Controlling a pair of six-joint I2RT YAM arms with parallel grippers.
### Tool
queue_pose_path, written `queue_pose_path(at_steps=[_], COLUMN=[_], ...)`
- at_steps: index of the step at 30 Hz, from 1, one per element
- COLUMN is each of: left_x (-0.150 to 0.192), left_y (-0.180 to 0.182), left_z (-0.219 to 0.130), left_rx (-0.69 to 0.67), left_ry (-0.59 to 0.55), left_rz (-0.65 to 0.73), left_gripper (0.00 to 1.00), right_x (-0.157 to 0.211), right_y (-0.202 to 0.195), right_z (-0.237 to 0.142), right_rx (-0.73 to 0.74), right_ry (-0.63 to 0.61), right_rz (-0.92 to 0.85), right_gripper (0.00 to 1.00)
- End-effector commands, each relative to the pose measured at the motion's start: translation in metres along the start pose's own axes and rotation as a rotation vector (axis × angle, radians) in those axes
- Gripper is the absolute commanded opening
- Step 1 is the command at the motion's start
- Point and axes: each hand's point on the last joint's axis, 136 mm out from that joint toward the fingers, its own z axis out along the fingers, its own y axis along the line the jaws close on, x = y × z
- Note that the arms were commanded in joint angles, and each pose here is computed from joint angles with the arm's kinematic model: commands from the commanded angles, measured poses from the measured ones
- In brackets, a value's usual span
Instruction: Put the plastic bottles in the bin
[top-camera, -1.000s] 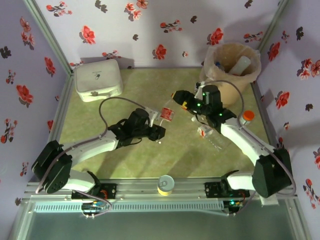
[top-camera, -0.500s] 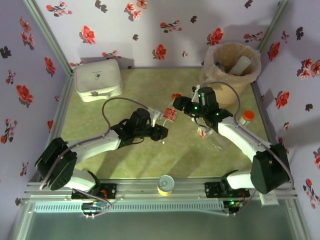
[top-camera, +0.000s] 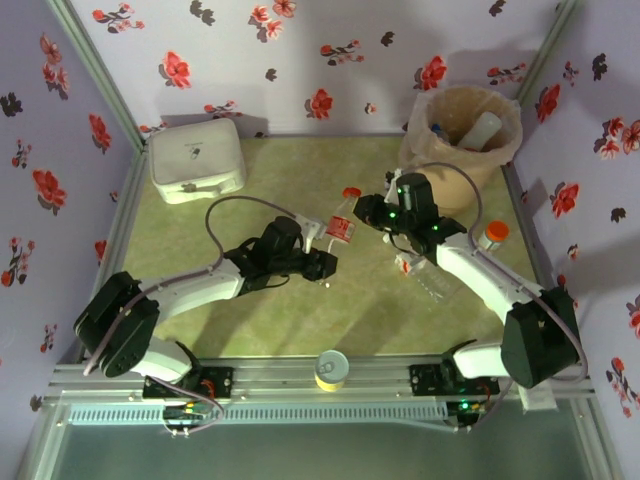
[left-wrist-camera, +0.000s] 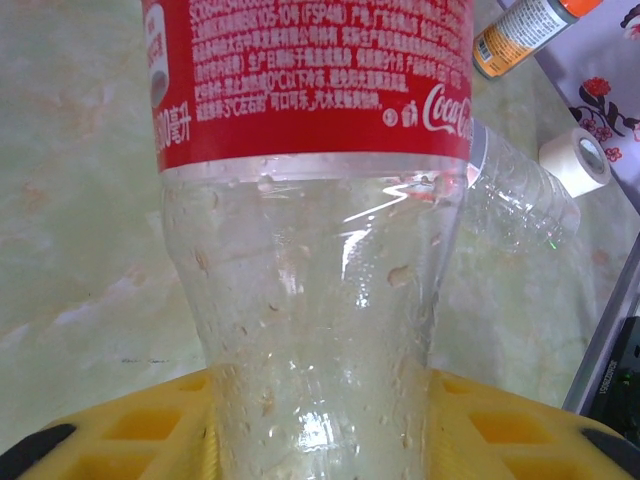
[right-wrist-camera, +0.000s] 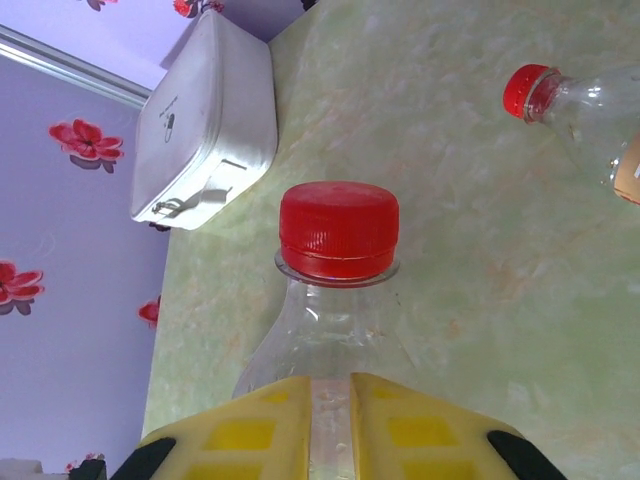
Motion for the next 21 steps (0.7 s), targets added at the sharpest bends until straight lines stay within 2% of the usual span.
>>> queue_pose_path(at_steps=[1, 7, 8, 10, 12, 14, 17, 21], left_x=[-0.021, -0.022, -0.023, -0.023, -0.024, -0.025, -0.026, -0.026], left_y=[-0.014, -0.015, -0.015, -0.014, -0.014, -0.015, -0.016, -0.021], left_z=[-0.003, -0.006, -0.007, -0.007, -0.008, -0.009, -0.008, -0.007], left_rx=[0.053, 0.065, 0.064, 0.062, 0.062, 0.066, 0.07, 0.096], left_ry=[-0.063, -0.085, -0.088, -0.088, -0.092, -0.097, -0.099, -0.087], left_rz=[0.016, 0.007, 0.005, 0.005, 0.004, 0.006, 0.013, 0.028], left_gripper=[0.47, 0.5, 0.5, 0.5, 0.5, 0.5, 0.5, 0.49], right_x=[-0.011, -0.02, -0.02, -0.021, -0.027, -0.031, -0.027, -0.027], right_y=[0.009, 0.013, 0.013, 0.009, 0.0, -0.005, -0.004, 0.006], right_z=[-0.005, -0.007, -0.007, -0.011, -0.02, -0.024, -0.018, -0.003], right_rx=[0.002, -0.004, -0.004, 0.013, 0.046, 0.062, 0.069, 0.035], right_ry=[-0.016, -0.021, -0.017, -0.019, -0.045, -0.06, -0.02, 0.017], right_rz=[-0.029, -0.038, -0.035, -0.037, -0.027, -0.012, -0.02, -0.025], right_gripper=[0.14, 0.11, 0.16, 0.38, 0.54, 0.61, 0.7, 0.73])
